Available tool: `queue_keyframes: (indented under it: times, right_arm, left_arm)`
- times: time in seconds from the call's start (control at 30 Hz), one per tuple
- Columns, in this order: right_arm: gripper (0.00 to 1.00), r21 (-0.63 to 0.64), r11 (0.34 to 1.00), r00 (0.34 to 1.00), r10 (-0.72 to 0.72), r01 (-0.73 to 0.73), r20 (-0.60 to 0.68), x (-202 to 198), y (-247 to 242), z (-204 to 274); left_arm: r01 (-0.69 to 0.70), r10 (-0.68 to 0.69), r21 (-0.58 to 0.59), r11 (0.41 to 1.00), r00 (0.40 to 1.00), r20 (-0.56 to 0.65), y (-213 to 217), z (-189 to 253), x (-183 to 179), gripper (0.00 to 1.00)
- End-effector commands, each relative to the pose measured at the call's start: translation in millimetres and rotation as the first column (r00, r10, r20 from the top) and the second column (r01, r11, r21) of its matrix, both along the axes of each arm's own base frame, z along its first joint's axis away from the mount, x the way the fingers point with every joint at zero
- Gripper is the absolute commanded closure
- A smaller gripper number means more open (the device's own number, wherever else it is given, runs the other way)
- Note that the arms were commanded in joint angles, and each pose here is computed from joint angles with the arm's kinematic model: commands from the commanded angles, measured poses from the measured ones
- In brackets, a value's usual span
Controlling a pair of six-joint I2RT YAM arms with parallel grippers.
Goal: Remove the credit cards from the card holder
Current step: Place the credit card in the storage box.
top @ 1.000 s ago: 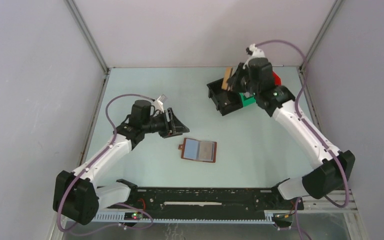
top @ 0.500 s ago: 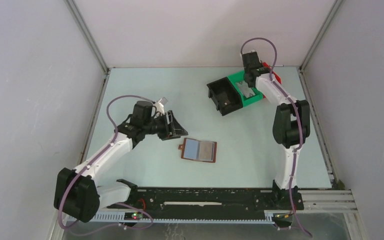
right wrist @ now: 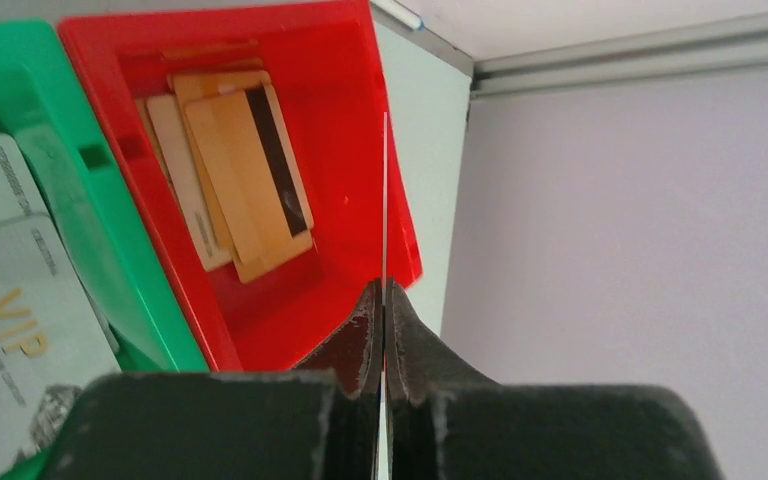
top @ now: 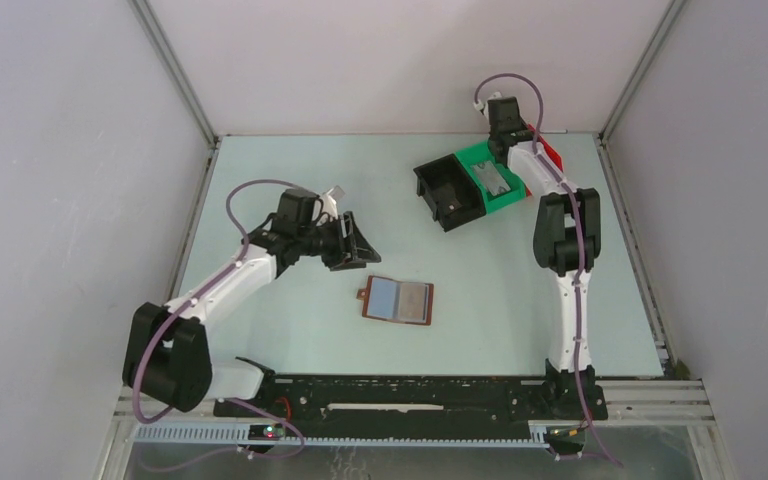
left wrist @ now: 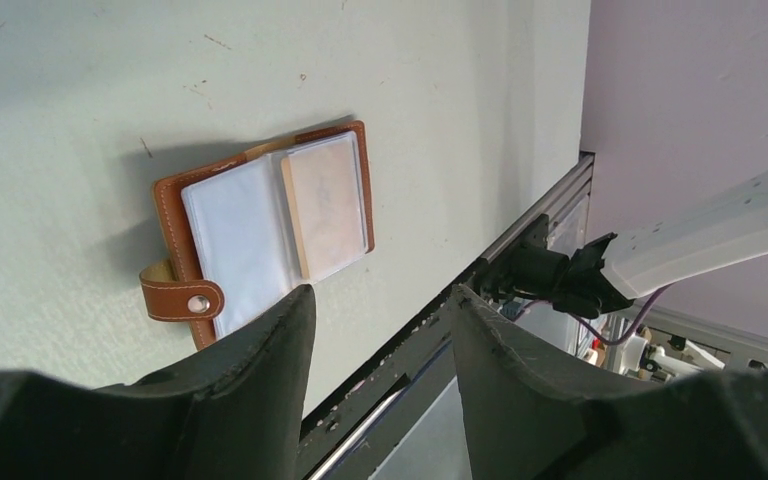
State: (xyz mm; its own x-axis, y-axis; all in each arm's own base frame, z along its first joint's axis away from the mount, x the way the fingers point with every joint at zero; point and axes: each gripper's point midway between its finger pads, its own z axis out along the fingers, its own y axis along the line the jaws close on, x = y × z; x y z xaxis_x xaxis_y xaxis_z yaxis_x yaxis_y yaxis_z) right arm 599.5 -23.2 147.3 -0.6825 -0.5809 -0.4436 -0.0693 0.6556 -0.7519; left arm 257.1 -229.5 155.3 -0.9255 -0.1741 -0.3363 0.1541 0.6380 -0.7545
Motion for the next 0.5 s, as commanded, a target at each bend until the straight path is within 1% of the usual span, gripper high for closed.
queue_keyframes:
  times: [0.0, 0.13, 0.2, 0.33, 0.4, 0.47]
  right_arm:
    - [1.0, -0.004, 1.0, 1.0, 0.019, -0.019, 0.023, 20, -3, -2]
    - [1.0, 0.031, 0.999, 1.0, 0.014, -0.014, 0.009, 30, -7, -15]
    - [0.97, 0.041, 0.999, 1.0, 0.015, -0.016, 0.013, 33, -8, -20]
    - [0.91, 0.022, 1.0, 1.0, 0.01, -0.01, 0.005, 35, -12, -28]
    - [0.86, 0.018, 1.0, 1.0, 0.004, -0.004, 0.003, 35, -13, -30]
    - [0.85, 0.021, 1.0, 1.0, -0.002, 0.002, 0.002, 34, -14, -32]
  left_arm:
    - [0.024, -0.023, -0.008, 1.0, 0.999, 0.041, -4, 13, 13, 0.43]
    - [0.022, -0.022, -0.005, 1.0, 0.999, 0.041, -5, 11, 16, 0.43]
    - [0.019, -0.019, 0.0, 1.0, 0.999, 0.035, -4, 9, 17, 0.43]
    - [0.018, -0.018, 0.004, 1.0, 1.0, 0.024, -5, 5, 19, 0.44]
    - [0.017, -0.017, 0.005, 1.0, 1.0, 0.025, -5, 5, 19, 0.44]
    - [0.018, -0.018, 0.005, 1.0, 1.0, 0.024, -5, 5, 19, 0.44]
